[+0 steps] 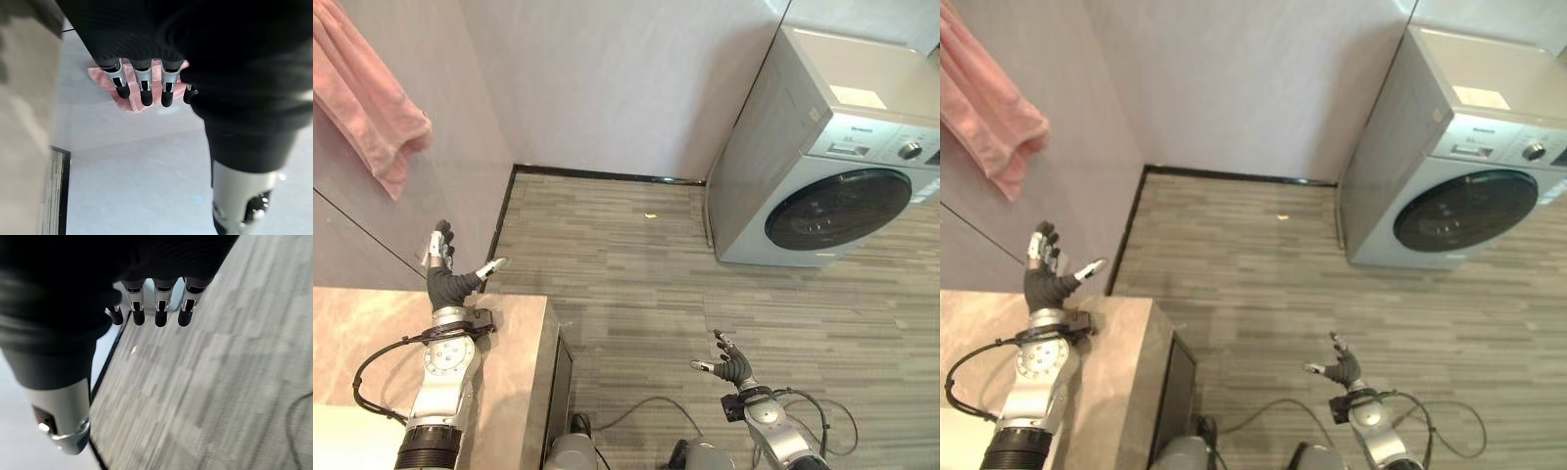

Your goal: Put brush and paste in cup on sink, flatten towel.

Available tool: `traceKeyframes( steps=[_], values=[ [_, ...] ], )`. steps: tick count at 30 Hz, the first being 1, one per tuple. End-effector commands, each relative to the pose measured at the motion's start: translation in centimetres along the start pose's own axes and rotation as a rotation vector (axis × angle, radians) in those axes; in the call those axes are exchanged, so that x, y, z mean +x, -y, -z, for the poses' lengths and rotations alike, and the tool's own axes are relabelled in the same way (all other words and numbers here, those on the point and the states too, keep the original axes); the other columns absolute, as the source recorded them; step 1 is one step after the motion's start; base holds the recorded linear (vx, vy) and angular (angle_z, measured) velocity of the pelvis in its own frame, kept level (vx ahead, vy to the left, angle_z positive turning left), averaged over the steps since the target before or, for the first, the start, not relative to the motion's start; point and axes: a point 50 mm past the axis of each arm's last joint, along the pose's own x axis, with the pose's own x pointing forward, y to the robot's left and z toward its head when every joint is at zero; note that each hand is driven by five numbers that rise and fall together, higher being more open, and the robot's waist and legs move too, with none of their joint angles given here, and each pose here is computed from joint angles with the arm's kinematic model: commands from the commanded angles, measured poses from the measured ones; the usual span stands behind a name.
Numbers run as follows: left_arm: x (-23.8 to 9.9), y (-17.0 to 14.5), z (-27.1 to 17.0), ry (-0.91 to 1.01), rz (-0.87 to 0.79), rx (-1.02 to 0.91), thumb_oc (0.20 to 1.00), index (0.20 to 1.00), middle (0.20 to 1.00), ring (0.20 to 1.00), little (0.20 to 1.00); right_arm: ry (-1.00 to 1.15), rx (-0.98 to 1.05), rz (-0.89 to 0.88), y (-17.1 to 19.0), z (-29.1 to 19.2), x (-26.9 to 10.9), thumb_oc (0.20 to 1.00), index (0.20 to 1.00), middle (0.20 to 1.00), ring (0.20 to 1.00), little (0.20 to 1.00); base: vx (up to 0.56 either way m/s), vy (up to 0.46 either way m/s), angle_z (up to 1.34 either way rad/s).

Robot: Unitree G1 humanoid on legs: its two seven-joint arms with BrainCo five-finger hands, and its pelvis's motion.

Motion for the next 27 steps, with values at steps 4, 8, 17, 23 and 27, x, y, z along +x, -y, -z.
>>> traceKeyframes(
  steps=[4,8,17,23,27],
  values=[
    [-0.6,-0.2,1.3,-0.030,0.055,0.139,1.000,1.000,1.000,1.000,1.000,0.150,0.024,0.100,2.7,-3.0,0.1,1.000,1.000,1.000,1.000,1.000,0.49,-0.174,0.46],
    [-0.2,0.1,0.9,0.003,0.080,0.193,1.000,1.000,1.000,1.000,1.000,0.167,0.002,0.103,3.8,-3.1,-0.3,1.000,1.000,1.000,1.000,1.000,0.36,-0.198,0.57],
    [1.9,0.0,-3.3,0.182,0.055,0.131,1.000,1.000,1.000,1.000,1.000,0.199,-0.028,0.115,6.0,-3.6,-0.8,1.000,1.000,1.000,1.000,1.000,0.25,-0.316,0.29],
    [3.6,0.9,-8.0,0.380,0.052,0.085,1.000,1.000,1.000,1.000,1.000,0.171,-0.060,0.136,7.1,-3.0,-1.4,1.000,1.000,1.000,1.000,1.000,0.25,-0.186,0.30],
    [3.6,1.5,-9.0,0.429,0.068,0.069,1.000,1.000,1.000,1.000,1.000,0.167,-0.070,0.105,6.3,-2.7,-1.5,1.000,1.000,1.000,1.000,1.000,0.31,0.007,0.18]
  ],
)
